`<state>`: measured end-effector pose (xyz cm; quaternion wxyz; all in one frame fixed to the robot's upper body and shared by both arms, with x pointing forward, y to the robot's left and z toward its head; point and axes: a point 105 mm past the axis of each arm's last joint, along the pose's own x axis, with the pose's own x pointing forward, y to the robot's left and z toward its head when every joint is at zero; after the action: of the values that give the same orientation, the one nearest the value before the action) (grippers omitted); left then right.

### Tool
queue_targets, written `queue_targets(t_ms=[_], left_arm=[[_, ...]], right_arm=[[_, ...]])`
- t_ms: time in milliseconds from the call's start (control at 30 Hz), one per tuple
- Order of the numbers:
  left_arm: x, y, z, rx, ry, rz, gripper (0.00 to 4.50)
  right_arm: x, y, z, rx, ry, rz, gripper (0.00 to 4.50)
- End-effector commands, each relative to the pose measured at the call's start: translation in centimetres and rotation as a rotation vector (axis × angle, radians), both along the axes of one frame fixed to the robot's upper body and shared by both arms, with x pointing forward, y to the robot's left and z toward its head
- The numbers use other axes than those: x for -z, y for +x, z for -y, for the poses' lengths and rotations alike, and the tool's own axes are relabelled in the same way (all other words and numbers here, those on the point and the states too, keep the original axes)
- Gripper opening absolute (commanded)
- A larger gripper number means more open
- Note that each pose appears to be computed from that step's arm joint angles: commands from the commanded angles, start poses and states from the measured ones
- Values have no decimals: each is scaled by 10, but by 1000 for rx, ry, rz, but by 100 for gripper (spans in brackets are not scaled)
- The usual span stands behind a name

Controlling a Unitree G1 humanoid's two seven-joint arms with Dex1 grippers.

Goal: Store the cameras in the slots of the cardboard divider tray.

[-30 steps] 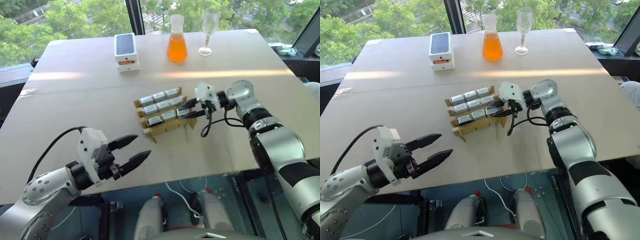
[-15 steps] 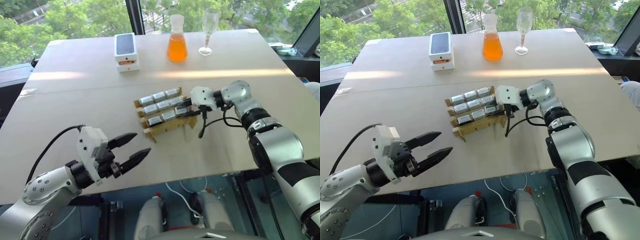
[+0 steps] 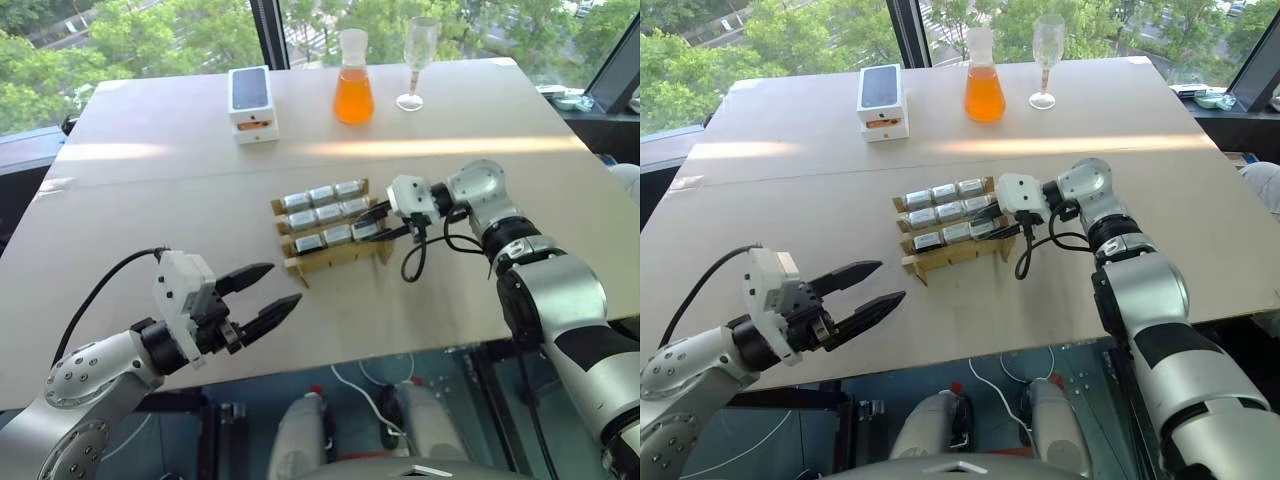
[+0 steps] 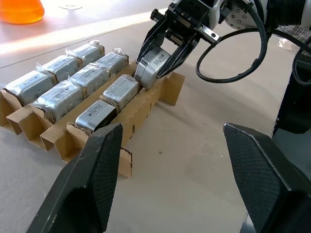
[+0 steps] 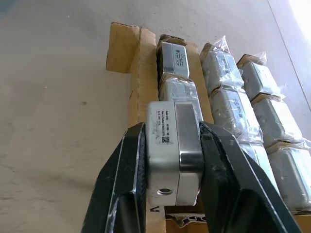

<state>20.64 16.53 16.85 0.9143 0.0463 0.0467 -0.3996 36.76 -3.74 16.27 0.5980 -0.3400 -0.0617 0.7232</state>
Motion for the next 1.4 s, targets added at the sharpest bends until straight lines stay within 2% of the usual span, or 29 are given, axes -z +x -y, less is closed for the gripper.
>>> queue_targets(t_ms=[33, 367, 467, 533, 567, 667, 733, 800, 1167, 1400], left_arm=[[-10, -2, 4, 15, 0, 51, 340], [-11, -1, 5, 14, -5, 55, 340], [-11, -1, 5, 12, -5, 56, 340], [-11, -2, 5, 12, -5, 55, 340], [-11, -2, 5, 12, -5, 55, 340], [-10, -2, 5, 13, -5, 54, 340], [-10, -2, 6, 14, -7, 53, 340], [-10, -1, 5, 16, -7, 50, 340], [-13, 9, 3, 61, 3, 57, 340], [-11, 8, 4, 68, 2, 50, 340]], right_arm=[[-8, 5, -1, 22, 4, 80, 90], [0, 7, 3, 40, -60, 87, 90], [0, 8, 3, 56, -48, 73, 239], [-4, 9, 2, 65, -16, 66, 291], [-6, 9, 1, 66, -3, 67, 343], [-8, 8, 4, 51, -4, 38, 448], [-22, 8, 7, 51, 86, -9, 448], [-26, 6, 13, 35, 107, -20, 448], [-4, 9, 20, 61, -36, 115, 448], [-14, 8, 34, 63, -6, 157, 448]])
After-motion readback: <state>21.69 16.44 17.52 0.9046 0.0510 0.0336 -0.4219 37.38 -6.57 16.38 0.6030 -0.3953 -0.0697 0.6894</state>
